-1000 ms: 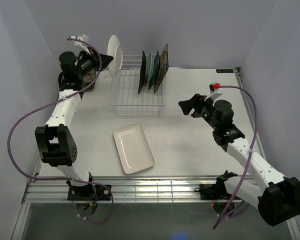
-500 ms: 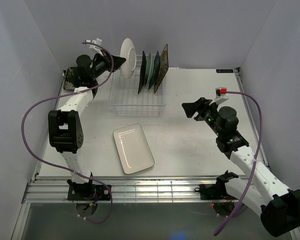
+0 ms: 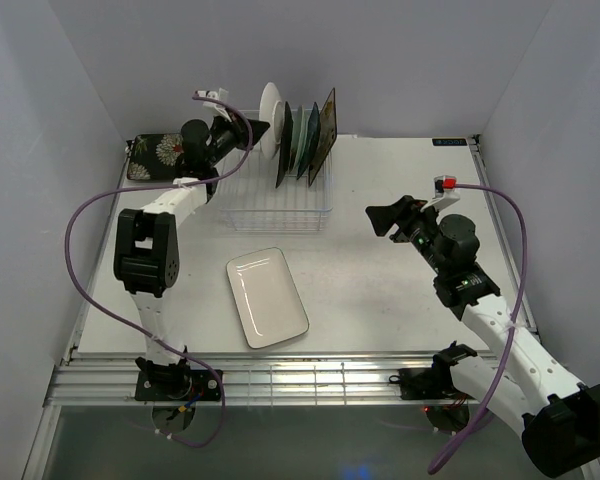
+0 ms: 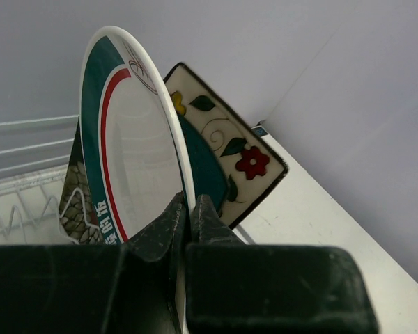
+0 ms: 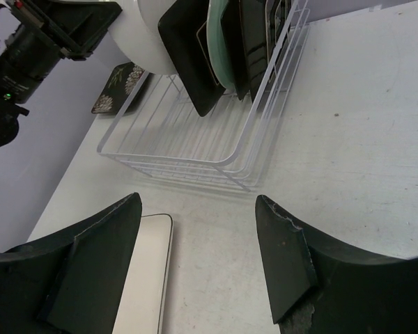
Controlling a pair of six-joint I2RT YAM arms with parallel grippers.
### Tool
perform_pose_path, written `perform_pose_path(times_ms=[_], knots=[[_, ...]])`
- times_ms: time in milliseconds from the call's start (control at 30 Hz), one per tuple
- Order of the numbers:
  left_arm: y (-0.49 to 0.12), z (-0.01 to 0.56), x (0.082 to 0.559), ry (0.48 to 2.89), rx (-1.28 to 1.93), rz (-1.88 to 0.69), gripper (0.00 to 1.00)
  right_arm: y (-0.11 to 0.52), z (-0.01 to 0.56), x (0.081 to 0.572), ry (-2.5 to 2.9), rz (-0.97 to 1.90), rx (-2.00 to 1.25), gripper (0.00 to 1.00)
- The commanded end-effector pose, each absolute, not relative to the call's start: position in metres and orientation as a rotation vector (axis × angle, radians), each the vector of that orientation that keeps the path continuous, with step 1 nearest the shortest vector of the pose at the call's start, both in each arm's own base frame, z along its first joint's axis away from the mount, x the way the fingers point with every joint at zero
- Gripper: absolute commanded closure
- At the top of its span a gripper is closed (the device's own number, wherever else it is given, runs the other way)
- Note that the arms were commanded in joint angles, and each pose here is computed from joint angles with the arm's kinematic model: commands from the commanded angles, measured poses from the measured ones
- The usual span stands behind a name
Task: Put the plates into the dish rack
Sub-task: Insert the plate into the dish rack.
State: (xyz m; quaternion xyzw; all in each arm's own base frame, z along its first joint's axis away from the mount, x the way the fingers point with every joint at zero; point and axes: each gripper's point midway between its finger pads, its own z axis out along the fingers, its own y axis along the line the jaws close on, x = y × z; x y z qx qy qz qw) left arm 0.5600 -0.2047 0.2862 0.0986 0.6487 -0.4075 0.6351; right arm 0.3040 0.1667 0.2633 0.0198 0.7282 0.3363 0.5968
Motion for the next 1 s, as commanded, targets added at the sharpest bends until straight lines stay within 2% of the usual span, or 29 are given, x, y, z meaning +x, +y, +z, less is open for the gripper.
perform_pose_path(times_ms=[0,500,967], knots=[[-0.198,0.307,0.571,1.401,0.207,-0.880,1.00,0.166,0.271,0.303,1.650,0.775,0.035,0.28],[-0.195,0.265,0.588,1.435,0.187,-0.823,1.00,0.164,0.267,0.301,1.653,0.772,0.038,0.28],[-0.216,0.240,0.587,1.465,0.261,-0.765,1.00,0.163,0.264,0.299,1.653,0.773,0.042,0.28]])
